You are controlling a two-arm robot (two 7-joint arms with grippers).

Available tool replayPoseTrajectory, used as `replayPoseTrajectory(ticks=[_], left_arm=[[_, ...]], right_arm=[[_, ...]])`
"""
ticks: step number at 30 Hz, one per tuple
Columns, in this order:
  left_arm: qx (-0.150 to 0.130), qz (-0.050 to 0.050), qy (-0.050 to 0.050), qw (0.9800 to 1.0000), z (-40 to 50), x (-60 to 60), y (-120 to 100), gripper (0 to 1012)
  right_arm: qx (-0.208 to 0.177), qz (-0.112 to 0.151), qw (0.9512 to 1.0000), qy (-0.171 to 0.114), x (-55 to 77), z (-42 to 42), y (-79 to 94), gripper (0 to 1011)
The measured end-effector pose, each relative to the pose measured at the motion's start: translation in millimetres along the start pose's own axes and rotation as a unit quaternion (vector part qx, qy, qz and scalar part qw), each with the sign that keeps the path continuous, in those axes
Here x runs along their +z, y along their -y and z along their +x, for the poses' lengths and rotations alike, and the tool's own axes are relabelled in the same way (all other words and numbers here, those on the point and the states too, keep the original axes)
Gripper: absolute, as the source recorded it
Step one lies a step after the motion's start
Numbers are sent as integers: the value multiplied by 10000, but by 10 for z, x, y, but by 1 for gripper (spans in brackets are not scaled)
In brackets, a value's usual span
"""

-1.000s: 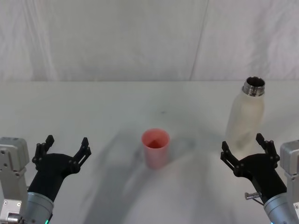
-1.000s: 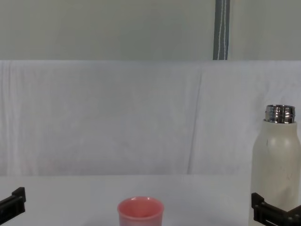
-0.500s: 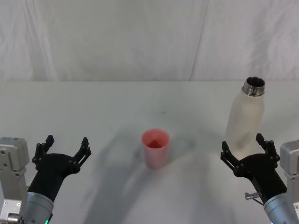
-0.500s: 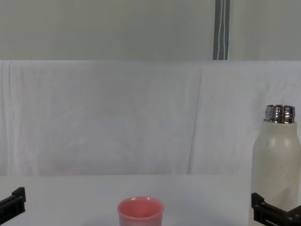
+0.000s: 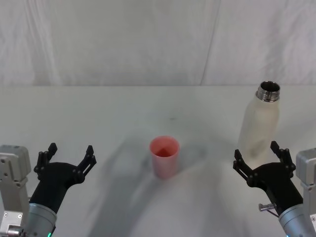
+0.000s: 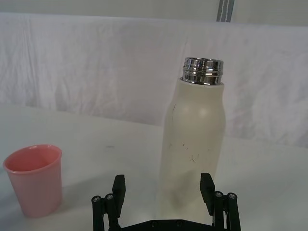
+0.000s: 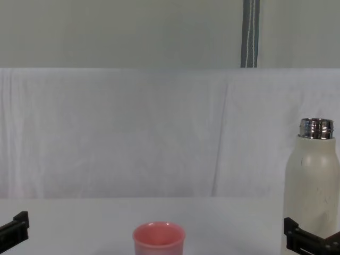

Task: Grasp the thermos with one hand and pour water into the cup lid.

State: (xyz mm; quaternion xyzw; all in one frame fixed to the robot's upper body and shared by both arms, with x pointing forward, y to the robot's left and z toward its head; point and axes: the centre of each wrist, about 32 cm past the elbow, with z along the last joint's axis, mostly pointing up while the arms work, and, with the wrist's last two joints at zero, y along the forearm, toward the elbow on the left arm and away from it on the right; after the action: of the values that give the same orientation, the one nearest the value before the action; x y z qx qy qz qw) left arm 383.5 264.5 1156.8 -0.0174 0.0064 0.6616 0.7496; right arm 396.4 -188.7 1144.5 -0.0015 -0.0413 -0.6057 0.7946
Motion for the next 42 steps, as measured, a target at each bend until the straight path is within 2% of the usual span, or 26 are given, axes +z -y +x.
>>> replayPoseTrajectory(ticks=[19,31,42], left_arm=[[0,0,0,10000,0,0,0,1001],[0,0,0,10000,0,0,0,1001],[0,0,0,10000,0,0,0,1001]], right_arm=[[5,10,10000,-18,5,7,-6,1001],[91,34,9995,-311,5,141,-91,1001],[60,50,9996,-287,-23,271,-140,1001]])
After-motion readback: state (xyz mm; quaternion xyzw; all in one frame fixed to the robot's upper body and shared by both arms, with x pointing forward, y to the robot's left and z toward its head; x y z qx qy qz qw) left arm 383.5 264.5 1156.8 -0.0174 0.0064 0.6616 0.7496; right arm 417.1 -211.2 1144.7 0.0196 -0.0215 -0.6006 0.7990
